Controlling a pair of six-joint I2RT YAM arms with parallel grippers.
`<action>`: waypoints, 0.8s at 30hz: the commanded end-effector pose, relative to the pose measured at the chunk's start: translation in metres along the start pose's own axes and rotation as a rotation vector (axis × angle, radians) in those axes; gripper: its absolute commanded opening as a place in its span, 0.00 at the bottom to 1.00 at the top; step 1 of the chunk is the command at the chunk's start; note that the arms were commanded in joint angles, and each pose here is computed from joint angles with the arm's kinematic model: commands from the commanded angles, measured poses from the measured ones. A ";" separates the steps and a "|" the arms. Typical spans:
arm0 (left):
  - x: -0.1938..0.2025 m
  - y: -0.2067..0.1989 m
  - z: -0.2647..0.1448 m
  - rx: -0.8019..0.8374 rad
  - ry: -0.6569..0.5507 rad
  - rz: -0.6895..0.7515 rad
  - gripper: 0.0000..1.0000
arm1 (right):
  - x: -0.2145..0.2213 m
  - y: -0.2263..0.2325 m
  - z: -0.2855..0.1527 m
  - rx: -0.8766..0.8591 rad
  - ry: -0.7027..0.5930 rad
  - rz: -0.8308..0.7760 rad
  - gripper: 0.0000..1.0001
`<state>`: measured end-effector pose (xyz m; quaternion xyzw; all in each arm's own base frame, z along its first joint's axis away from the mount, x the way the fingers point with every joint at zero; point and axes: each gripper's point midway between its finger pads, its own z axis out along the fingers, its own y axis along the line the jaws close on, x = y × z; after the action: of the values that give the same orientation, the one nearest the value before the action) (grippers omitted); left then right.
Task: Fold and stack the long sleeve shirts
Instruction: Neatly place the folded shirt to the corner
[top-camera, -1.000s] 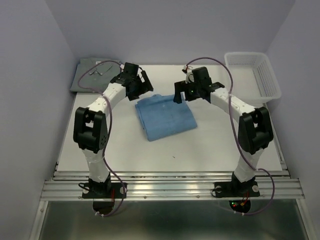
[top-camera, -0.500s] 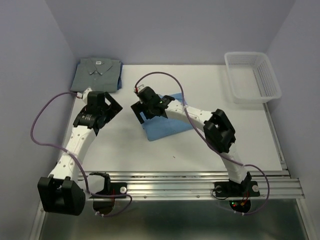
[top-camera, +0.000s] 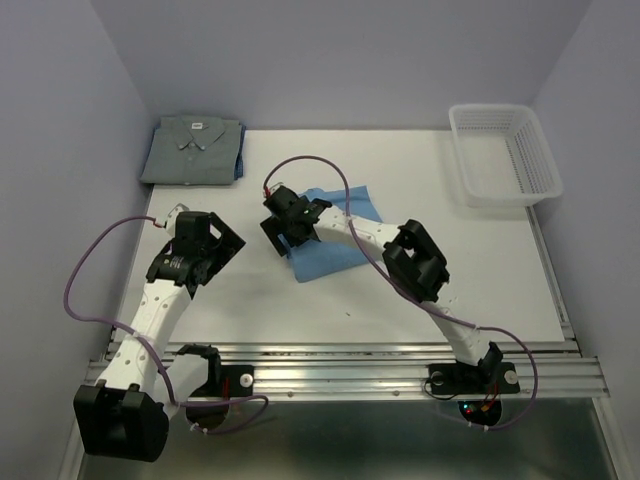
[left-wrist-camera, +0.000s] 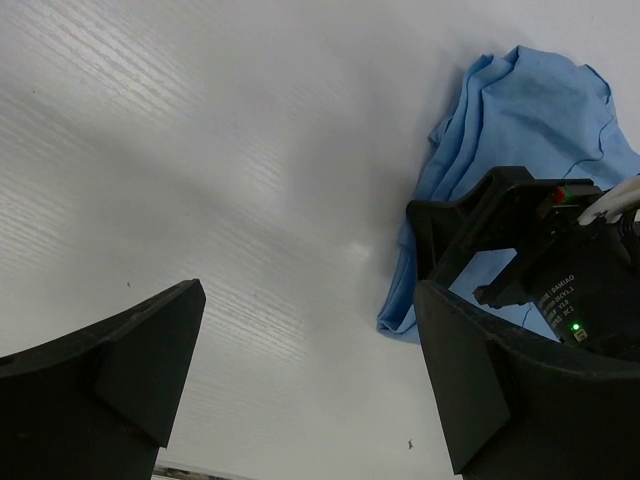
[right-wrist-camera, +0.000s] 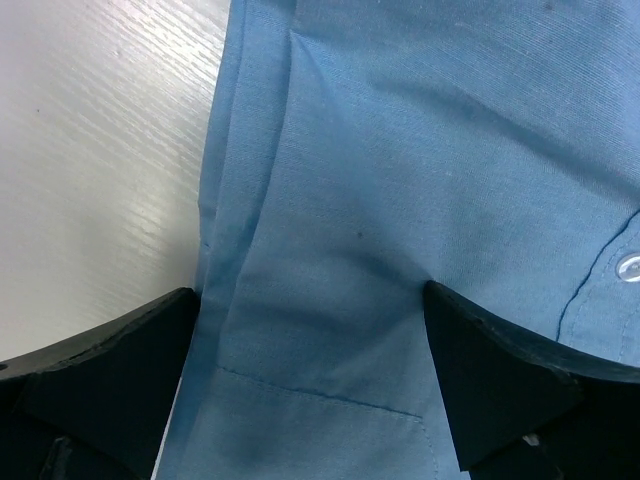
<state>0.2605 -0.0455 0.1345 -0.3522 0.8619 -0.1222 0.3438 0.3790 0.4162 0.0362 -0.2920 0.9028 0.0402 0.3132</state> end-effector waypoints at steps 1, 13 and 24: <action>-0.003 -0.001 0.001 0.003 -0.011 -0.010 0.99 | 0.047 0.001 0.029 0.065 0.126 -0.047 1.00; -0.023 -0.005 -0.012 -0.009 -0.073 -0.014 0.99 | 0.038 0.008 0.015 0.078 0.117 -0.103 0.02; -0.070 -0.032 -0.059 0.090 -0.231 -0.004 0.99 | -0.139 0.071 -0.192 -0.667 -0.422 0.167 0.01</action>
<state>0.2714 -0.0343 0.1865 -0.3530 0.8355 -0.1238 0.4025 0.3431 0.4572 0.1145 -0.3031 0.8784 0.1890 0.3177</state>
